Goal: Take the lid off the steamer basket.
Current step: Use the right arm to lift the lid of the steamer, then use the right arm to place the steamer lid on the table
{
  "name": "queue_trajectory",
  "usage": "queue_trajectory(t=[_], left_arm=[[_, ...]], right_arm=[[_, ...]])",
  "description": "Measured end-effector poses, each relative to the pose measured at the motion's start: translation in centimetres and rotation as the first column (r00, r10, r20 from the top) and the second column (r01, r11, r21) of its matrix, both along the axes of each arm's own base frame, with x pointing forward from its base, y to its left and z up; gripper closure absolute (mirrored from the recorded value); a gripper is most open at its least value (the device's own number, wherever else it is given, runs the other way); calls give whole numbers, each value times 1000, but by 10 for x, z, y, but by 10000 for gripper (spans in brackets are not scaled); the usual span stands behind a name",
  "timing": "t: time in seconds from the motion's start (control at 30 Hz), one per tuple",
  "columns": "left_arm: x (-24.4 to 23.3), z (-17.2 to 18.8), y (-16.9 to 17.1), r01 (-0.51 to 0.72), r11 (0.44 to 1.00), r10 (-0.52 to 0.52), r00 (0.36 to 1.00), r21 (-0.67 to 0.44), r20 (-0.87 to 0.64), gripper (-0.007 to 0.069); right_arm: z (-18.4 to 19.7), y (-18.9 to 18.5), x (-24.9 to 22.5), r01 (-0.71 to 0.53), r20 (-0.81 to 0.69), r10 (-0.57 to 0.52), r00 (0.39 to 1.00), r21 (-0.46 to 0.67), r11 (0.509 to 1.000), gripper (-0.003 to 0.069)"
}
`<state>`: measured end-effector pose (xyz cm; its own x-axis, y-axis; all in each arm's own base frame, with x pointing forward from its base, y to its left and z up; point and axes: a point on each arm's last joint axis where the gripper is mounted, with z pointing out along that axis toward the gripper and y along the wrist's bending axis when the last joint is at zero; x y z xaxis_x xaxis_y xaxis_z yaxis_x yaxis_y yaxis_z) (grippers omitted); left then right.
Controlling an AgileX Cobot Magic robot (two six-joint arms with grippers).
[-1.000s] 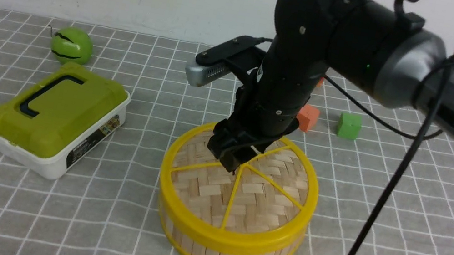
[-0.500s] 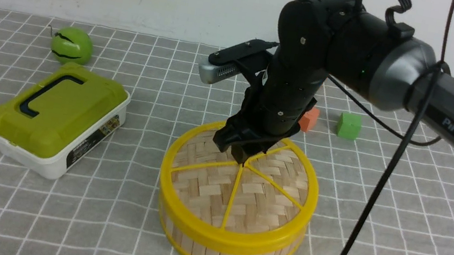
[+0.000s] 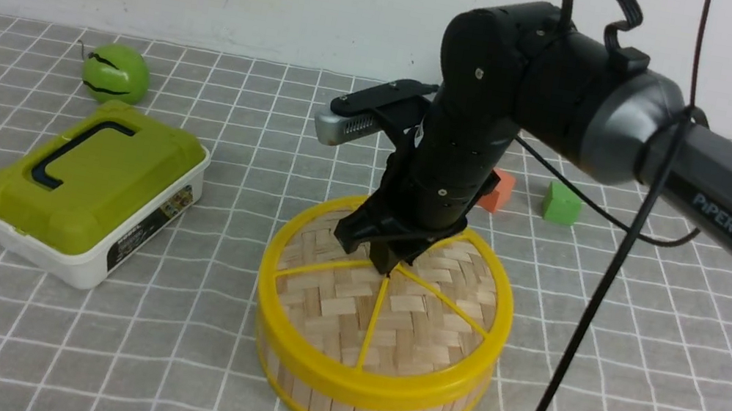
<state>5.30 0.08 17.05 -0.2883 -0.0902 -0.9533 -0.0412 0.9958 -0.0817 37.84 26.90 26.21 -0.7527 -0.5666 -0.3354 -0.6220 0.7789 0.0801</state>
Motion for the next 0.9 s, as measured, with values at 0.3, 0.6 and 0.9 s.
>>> queue_trajectory(t=[0.3,0.6,0.9], left_arm=[[0,0,0,0,1000,0,1000,0,0,386],[0,0,0,0,1000,0,1000,0,0,386],[0,0,0,0,1000,0,1000,0,0,386]], right_arm=[[23,-3,-3,-7,18,7,1000,0,1000,581],[157,-63,-39,60,383,-59,922,9,998,581],[166,-175,-70,306,362,-273,891,-34,951,581]])
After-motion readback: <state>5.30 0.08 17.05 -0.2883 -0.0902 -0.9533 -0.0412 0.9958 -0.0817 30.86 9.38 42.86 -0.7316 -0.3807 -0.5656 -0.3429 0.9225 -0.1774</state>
